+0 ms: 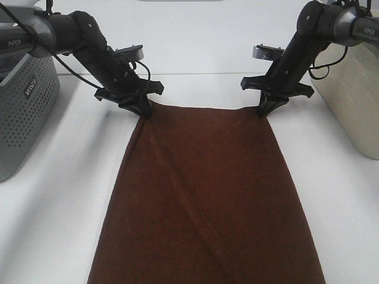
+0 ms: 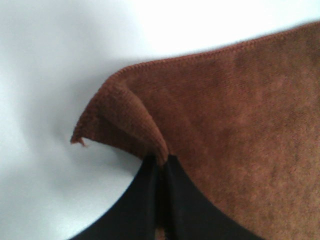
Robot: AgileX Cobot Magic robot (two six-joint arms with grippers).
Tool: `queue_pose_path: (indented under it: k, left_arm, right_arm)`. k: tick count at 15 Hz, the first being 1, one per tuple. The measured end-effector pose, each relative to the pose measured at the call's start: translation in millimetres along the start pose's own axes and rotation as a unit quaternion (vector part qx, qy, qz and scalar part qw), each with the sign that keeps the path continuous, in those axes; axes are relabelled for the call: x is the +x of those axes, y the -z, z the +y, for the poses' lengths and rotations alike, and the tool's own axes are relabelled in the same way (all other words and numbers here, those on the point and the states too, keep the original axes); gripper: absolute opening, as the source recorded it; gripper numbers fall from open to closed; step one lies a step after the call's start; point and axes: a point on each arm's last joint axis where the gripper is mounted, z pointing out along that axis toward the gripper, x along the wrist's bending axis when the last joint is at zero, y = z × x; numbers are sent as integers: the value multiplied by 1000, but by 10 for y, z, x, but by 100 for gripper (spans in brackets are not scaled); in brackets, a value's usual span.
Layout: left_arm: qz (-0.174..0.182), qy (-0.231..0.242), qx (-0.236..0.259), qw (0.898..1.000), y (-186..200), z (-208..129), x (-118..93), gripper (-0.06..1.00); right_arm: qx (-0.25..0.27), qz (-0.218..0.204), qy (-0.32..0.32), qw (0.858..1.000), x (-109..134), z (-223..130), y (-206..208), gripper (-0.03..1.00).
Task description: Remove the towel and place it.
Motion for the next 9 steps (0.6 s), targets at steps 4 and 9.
queue_pose_path:
  k: [4, 9]
  left_arm:
    - [5, -21, -33, 999, 97, 125, -32, 0]
    - [12, -59, -105, 993, 298, 359, -104, 0]
  right_arm:
    - [-64, -49, 42, 996, -26, 226, 215, 1]
    - [-169, -57, 70, 982, 57, 491, 544, 1]
